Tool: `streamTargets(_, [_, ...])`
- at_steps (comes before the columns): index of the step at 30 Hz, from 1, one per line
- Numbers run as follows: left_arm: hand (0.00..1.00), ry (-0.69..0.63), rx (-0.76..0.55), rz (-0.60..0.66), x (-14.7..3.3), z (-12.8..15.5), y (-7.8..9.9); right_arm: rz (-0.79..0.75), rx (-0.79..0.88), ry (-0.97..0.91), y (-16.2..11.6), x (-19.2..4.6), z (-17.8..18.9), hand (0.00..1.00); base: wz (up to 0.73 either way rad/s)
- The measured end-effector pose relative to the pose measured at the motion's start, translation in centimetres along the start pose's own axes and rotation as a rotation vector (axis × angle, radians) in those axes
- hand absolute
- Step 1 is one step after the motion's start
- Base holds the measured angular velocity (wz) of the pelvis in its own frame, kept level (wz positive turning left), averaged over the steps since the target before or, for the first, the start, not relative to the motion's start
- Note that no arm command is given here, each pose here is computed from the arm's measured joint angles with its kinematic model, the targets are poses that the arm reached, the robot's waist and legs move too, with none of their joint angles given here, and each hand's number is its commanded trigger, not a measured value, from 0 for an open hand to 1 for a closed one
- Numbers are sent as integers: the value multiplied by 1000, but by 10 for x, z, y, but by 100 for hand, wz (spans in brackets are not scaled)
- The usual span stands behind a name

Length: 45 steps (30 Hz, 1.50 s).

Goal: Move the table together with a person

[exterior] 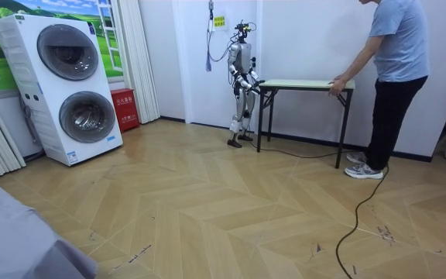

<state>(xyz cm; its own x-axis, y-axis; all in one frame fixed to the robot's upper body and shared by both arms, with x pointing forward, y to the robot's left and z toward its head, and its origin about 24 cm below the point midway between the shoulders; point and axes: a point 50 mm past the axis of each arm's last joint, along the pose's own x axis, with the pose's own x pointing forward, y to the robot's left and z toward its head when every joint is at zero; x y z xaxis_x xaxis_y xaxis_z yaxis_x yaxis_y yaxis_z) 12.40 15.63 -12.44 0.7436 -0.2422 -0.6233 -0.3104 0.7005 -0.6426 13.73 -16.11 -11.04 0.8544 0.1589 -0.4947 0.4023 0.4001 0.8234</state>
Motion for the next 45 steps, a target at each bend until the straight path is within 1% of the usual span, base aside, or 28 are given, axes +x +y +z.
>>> streamTargets(1, [0, 16, 7, 22, -2, -2, 4, -1, 4, 5, -1, 0, -1, 0, 0])
streamTargets(4, [0, 46, 26, 45, -4, -5, 8, 6, 9, 13, -1, 0, -1, 0, 0])
streamTargets(15, [0, 49, 39, 50, -3, -5, 8, 14, 18, 15, -5, -3, -2, 0, -1])
streamTargets(23, [0, 65, 46, 71, -5, -8, 12, 13, 20, 19, -8, -6, -4, 0, 0])
streamTargets(26, [0, 93, 55, 114, -9, -14, 22, -16, 12, 33, -20, -11, -7, 0, 0])
streamTargets(28, [0, 113, 46, 172, -14, -19, 33, -85, 2, 46, -35, -20, -9, 0, 0])
streamTargets(33, [0, 114, 65, 249, -20, -19, 47, -189, -55, 83, -59, -35, -7, 0, -4])
streamTargets(38, [0, 117, 28, 322, -29, -23, 61, -291, -29, 33, -80, -49, 5, 0, -7])
streamTargets(40, [0, 130, 7, 374, -37, -28, 71, -355, -17, 17, -93, -61, 8, 0, 0])
streamTargets(43, [0, 149, -4, 413, -45, -35, 79, -433, -15, 31, -106, -75, 7, 0, 0])
streamTargets(45, [0, 165, -11, 437, -51, -40, 83, -462, -5, 40, -111, -81, 3, 0, 0])
